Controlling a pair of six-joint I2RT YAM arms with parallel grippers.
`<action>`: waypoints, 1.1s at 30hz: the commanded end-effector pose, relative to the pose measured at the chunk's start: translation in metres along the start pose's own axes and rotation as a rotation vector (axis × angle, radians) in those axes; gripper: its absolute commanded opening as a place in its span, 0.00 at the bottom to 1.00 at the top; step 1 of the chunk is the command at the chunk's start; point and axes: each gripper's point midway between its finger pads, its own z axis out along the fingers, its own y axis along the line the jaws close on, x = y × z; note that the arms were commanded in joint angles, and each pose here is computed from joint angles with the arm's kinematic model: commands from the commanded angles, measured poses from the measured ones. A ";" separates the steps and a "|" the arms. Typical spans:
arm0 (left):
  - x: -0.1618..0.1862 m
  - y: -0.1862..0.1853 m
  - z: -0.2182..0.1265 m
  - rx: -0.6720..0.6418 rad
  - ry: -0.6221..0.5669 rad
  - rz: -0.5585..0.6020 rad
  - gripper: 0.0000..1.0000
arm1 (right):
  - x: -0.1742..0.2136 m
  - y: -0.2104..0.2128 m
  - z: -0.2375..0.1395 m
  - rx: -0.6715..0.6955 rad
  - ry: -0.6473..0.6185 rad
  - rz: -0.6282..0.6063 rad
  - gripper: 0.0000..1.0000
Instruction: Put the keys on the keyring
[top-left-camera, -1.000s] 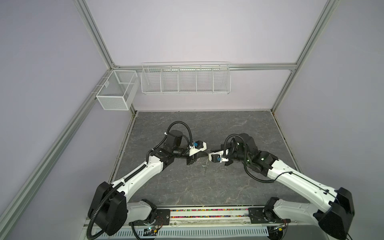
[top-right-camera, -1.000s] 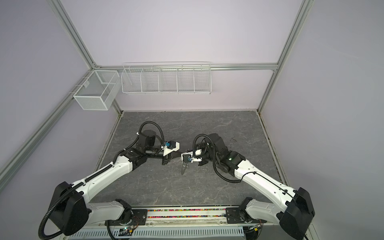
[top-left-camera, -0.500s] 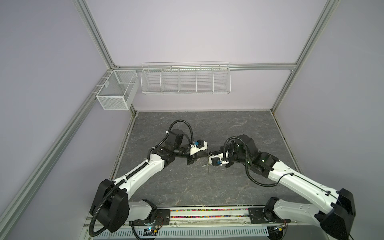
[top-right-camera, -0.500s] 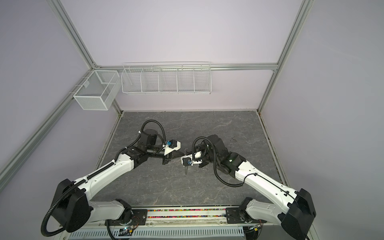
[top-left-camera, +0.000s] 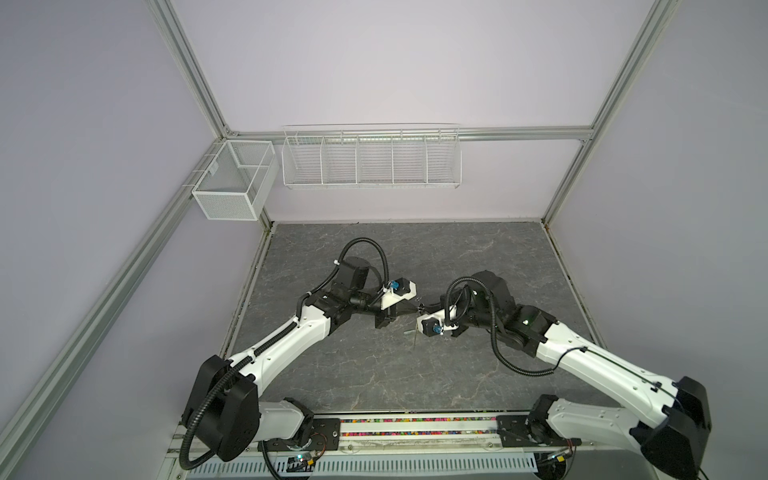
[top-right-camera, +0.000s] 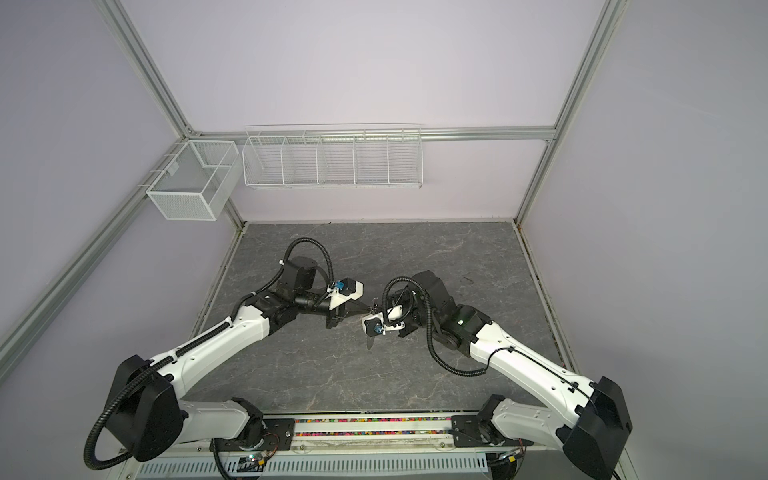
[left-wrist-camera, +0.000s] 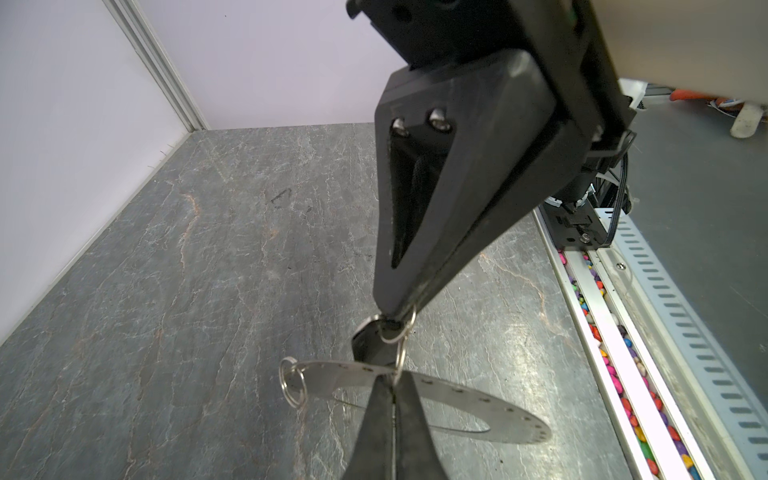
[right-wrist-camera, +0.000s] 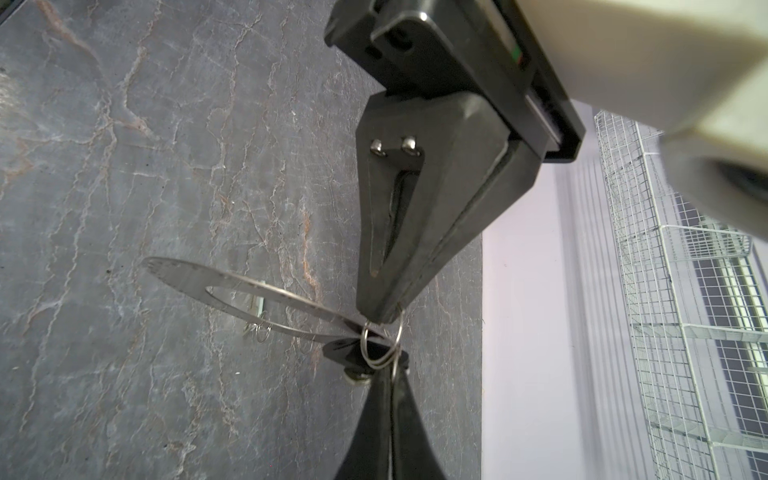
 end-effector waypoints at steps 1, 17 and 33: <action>-0.017 0.002 0.000 0.017 -0.031 0.022 0.00 | -0.001 0.011 -0.002 -0.023 0.000 -0.039 0.07; -0.024 0.001 -0.001 0.024 -0.045 0.033 0.00 | 0.011 0.026 0.005 -0.089 0.059 -0.063 0.07; -0.020 0.001 0.004 0.007 -0.006 0.039 0.00 | 0.008 0.023 0.002 -0.114 0.044 0.001 0.07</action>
